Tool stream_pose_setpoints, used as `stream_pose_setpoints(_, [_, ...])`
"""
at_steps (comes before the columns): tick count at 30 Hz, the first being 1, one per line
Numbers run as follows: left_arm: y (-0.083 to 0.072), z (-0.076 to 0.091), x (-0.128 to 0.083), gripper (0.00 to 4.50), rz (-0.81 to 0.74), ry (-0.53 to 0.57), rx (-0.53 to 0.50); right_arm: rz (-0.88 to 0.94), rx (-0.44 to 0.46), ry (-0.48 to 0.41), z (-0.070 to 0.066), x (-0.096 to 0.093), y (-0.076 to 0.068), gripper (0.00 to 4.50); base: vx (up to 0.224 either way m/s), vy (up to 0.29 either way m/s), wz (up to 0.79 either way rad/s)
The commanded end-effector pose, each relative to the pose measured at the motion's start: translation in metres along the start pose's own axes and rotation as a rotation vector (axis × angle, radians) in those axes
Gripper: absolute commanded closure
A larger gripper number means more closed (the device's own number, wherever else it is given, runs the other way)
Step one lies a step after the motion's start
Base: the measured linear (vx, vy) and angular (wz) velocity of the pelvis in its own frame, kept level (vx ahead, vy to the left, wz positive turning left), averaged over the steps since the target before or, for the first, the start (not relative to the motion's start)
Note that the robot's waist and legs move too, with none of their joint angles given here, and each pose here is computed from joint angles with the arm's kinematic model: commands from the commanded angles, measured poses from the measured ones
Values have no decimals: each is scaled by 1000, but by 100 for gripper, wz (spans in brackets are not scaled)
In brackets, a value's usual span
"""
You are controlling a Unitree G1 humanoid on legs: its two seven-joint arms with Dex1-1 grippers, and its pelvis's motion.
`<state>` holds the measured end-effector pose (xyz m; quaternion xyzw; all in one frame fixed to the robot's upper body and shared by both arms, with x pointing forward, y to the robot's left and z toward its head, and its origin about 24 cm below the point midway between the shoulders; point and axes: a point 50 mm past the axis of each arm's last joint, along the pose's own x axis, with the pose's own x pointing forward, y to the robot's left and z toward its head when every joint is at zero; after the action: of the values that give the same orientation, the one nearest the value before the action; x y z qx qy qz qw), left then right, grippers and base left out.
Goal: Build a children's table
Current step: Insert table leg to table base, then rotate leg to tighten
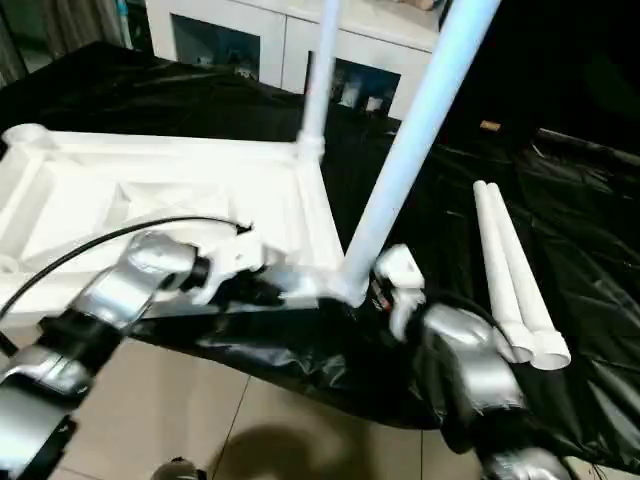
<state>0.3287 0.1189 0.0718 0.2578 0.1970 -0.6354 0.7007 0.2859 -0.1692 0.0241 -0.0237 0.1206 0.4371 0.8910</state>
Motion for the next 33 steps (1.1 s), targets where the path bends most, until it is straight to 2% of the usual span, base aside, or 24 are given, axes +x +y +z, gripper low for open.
stream_pose_setpoints(1, [-2,17,0,450,-43,-72,76,28,-16,-12,7,0,4,29,0,0,0])
stream_pose_setpoints(3, [-3,19,-1,450,-45,-99,77,35,-16,-15,9,0,7,29,0,0,0])
stream_pose_setpoints(4, [-3,20,-1,422,-51,-113,69,37,-15,-17,10,0,8,29,0,0,0])
stream_pose_setpoints(5, [-3,21,0,422,-53,-118,67,39,-13,-17,11,0,9,29,0,0,0])
stream_pose_setpoints(6, [-2,21,1,395,-52,-118,70,40,-12,-16,11,0,10,29,0,0,0])
stream_pose_setpoints(9, [-2,25,9,392,-30,-118,102,46,-10,-9,11,0,11,29,0,0,0])
stream_pose_setpoints(10, [-1,25,11,367,-21,-111,115,46,-9,-7,11,0,11,29,0,0,0])
stream_pose_setpoints(16, [1,24,15,367,-2,-61,142,39,-4,-2,12,-1,12,29,0,0,0])
stream_pose_setpoints(18, [0,22,15,367,-10,-47,135,38,-5,-1,12,-1,12,29,0,0,0])
stream_pose_setpoints(20, [-1,17,15,367,-39,-8,86,30,-6,2,12,-1,12,29,0,0,0])
stream_pose_setpoints(22, [-1,17,15,333,-30,-7,88,29,-6,2,12,-1,12,29,0,0,0])
stream_pose_setpoints(24, [0,18,14,333,-17,-6,72,24,-6,3,12,-2,11,29,0,0,0])
stream_pose_setpoints(26, [-1,21,13,295,-10,-6,67,21,-5,5,11,-3,11,29,0,0,0])
stream_pose_setpoints(33, [-8,15,13,289,-23,40,65,10,-3,6,9,-2,12,29,0,0,0])
